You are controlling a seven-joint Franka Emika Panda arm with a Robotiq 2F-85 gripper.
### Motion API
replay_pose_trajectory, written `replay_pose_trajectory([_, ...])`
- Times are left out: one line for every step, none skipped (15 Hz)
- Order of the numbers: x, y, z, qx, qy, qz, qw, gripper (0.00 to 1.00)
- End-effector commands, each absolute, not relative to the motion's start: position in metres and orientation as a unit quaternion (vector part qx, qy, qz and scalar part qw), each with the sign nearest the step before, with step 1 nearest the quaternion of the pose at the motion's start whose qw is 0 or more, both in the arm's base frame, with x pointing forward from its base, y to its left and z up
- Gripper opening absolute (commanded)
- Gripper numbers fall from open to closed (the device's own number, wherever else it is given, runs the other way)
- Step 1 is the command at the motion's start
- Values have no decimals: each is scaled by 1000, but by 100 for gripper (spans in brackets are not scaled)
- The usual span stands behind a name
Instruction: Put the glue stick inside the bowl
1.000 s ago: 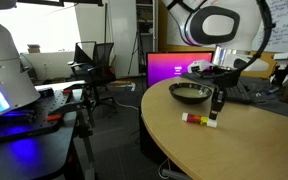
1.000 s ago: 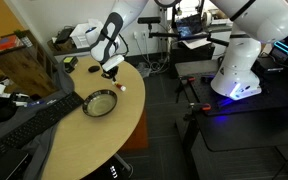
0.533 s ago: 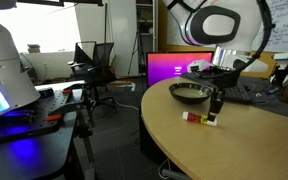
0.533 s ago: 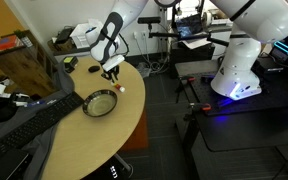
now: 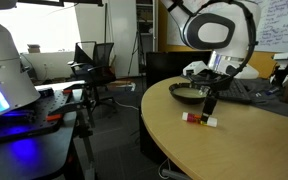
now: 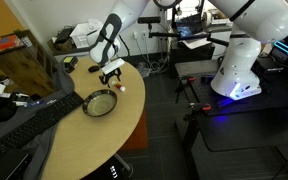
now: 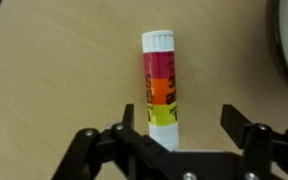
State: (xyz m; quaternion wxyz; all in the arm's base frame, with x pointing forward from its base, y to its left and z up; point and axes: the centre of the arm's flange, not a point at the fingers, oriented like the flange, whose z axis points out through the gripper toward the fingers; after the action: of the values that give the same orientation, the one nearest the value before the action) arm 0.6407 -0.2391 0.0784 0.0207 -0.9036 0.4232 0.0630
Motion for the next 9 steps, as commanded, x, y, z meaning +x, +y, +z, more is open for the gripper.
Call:
replay_pose_trajectory([645,-242,67,-903,424,67,29,71])
replay_pose_trajectory([644,-243,63,-903,423,67,25,70])
replay_pose_trajectory([643,-243,60,-904,421,68,24,64])
replay_pose_trajectory([643,-244,60,-904,421,66,24,56])
replay_pose_trajectory([641,-244,61,-905,420,64,24,48])
replay_pose_trajectory([641,-243,63,-906,419,61,26,41])
replay_pose_trajectory([640,-243,68,-905,420,59,27,32])
replay_pose_trajectory([640,-243,72,-905,420,56,28,25])
replay_pose_trajectory([641,-243,76,-904,423,53,27,16])
